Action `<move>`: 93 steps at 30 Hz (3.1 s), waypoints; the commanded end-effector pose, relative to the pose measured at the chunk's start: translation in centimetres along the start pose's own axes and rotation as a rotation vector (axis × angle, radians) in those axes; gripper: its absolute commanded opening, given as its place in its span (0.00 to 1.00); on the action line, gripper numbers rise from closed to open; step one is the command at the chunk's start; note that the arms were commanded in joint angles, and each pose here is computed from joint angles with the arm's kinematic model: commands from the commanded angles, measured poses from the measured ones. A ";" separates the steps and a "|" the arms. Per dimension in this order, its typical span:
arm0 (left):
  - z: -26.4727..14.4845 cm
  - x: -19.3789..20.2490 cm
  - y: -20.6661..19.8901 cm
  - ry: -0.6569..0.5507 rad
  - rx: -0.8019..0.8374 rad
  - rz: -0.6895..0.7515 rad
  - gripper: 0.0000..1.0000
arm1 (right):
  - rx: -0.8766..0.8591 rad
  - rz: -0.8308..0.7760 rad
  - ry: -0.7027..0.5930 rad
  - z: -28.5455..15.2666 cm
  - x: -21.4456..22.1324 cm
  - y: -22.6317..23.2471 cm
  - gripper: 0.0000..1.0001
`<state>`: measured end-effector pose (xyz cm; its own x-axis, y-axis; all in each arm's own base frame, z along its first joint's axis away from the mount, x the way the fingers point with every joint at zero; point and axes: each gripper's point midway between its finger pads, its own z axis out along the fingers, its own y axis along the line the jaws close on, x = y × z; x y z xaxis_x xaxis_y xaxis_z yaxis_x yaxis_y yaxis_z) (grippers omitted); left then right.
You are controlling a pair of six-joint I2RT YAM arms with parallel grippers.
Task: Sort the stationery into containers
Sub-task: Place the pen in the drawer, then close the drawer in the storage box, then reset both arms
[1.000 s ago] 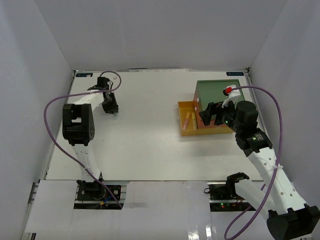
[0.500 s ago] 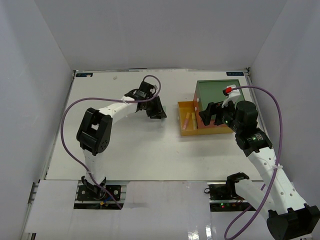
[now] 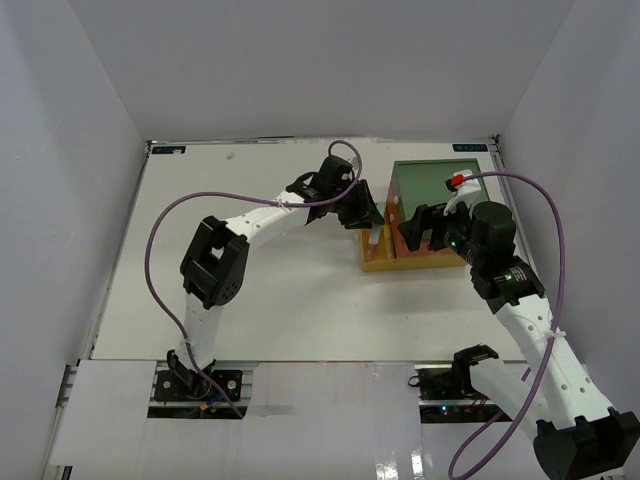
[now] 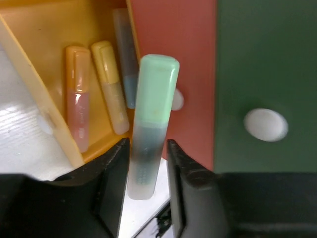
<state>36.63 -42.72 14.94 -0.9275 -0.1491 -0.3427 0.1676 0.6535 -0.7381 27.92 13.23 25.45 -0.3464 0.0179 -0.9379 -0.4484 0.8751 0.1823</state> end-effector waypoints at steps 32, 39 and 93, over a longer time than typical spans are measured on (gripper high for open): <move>-0.6 -2.0 10.5 -0.039 -0.246 0.210 0.51 | -0.127 0.028 0.031 4.0 -3.4 1.9 0.90; 2.5 -2.2 9.6 -0.022 -0.158 0.175 0.47 | -0.163 0.050 0.054 5.1 -2.8 2.3 0.90; -30.8 -9.2 6.6 -0.728 -0.456 0.357 0.72 | 0.485 -0.222 -0.374 -11.8 -13.3 -5.5 0.90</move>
<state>38.44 -18.29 31.44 -0.4187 -0.3001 -0.8571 0.1993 0.8904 -0.4091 26.22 5.25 40.75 0.0490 -0.0350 -0.9982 -0.1508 0.9877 -0.0421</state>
